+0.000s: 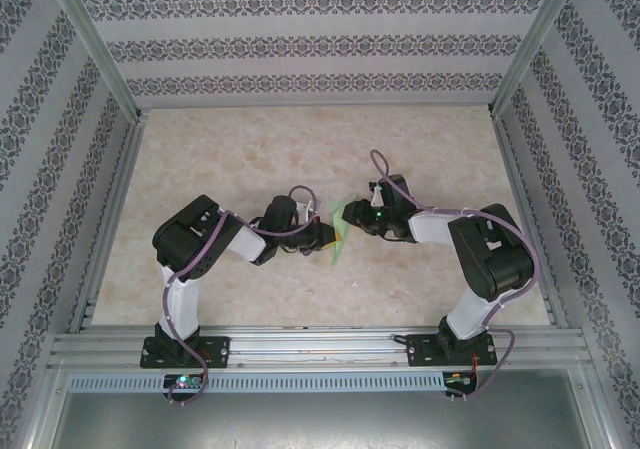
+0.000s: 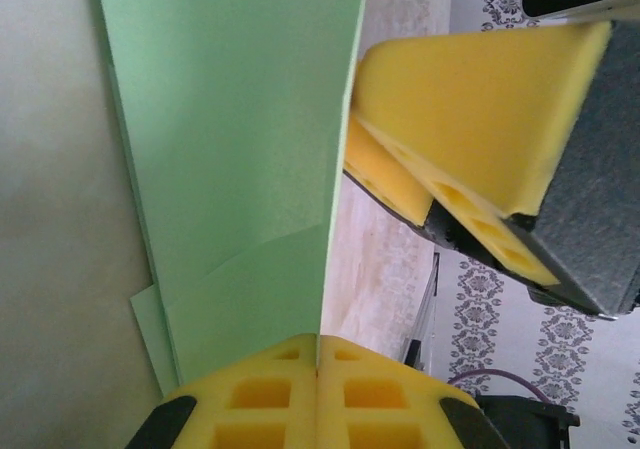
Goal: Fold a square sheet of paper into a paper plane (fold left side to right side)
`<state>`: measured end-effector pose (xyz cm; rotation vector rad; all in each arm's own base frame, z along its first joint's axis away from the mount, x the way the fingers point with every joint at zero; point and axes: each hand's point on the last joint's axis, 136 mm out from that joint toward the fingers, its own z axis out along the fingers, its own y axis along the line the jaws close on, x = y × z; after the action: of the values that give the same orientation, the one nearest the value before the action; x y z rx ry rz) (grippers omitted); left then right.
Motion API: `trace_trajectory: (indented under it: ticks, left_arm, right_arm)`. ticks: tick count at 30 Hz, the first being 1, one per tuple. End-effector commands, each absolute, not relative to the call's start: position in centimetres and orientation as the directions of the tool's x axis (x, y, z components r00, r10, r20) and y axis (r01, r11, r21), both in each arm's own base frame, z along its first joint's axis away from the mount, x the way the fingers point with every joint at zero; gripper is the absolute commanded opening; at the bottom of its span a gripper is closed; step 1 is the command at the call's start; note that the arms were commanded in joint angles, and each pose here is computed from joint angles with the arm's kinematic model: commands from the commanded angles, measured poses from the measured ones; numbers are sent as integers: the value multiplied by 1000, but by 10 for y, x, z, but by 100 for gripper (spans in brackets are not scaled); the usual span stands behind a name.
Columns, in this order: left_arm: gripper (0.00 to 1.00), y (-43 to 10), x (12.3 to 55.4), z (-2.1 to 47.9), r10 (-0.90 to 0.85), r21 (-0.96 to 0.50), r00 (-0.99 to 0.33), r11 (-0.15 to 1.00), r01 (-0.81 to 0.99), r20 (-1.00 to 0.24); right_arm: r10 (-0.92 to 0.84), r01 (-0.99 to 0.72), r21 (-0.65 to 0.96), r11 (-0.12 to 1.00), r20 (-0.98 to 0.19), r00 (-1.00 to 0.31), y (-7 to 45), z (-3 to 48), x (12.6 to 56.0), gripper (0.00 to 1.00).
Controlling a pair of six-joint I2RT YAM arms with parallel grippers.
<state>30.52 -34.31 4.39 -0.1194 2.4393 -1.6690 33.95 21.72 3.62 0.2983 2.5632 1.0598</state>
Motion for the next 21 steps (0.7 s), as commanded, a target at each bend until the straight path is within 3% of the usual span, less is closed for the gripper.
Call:
trace_trajectory:
  ticks: [1,21]
  left_arm:
    - [0,-340,311,44,-184,-939,-977,342,43,-111]
    - [1,-341,312,41,-189,-941,-977,335,35,-103]
  right_arm:
    - [332,46,719,693,-261,-906,222,41,349,42]
    - [312,65,705,706,-226,-923,230,25,349,40]
